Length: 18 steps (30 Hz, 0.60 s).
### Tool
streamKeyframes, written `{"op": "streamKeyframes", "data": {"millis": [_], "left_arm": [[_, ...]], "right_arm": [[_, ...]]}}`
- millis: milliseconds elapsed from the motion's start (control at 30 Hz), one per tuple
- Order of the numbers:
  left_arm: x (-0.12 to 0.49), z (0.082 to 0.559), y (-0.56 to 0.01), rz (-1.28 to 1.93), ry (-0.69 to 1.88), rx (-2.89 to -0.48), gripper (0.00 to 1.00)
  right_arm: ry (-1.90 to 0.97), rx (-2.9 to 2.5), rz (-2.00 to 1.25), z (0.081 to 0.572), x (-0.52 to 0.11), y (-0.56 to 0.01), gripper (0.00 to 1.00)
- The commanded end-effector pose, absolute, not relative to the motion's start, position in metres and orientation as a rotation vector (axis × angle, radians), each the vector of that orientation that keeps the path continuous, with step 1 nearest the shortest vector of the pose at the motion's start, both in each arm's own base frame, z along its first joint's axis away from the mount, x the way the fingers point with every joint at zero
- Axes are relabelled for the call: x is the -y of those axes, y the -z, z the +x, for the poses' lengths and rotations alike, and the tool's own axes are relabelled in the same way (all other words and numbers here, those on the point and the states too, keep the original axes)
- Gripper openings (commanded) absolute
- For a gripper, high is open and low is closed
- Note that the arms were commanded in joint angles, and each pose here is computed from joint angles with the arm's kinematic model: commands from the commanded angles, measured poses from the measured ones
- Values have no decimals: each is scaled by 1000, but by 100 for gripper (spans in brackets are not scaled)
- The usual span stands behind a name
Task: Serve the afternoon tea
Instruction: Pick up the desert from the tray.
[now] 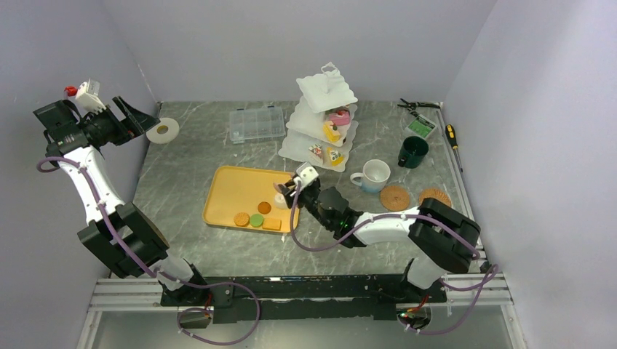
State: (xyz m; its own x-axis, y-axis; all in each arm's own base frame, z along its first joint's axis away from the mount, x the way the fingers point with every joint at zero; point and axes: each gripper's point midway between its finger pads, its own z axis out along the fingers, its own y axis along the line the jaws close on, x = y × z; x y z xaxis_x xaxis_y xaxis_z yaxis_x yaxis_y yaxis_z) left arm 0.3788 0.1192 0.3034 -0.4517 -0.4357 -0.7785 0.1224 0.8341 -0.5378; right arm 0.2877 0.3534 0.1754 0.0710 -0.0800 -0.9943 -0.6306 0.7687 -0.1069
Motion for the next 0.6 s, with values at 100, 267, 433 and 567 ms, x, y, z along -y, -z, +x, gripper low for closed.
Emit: {"op": "streamKeyframes", "data": {"millis": [100,267,433,567], "left_arm": [[-119,379,-328,-177,640,-1891,93],[-119,379,-329,-177,638,-1891,93],[-119,379,-329,-180,642,-1889,93],[-119,380,-329,-181,644,-1889,93]], "right_arm": [[-578,-1486,-661,265,-374,-168,64],[-601,-1500,-694,259,-382,-160,64],[-599,-1521,-704,258,-384,-151,65],[-573,-1534,-718,261,-384,-138,66]]}}
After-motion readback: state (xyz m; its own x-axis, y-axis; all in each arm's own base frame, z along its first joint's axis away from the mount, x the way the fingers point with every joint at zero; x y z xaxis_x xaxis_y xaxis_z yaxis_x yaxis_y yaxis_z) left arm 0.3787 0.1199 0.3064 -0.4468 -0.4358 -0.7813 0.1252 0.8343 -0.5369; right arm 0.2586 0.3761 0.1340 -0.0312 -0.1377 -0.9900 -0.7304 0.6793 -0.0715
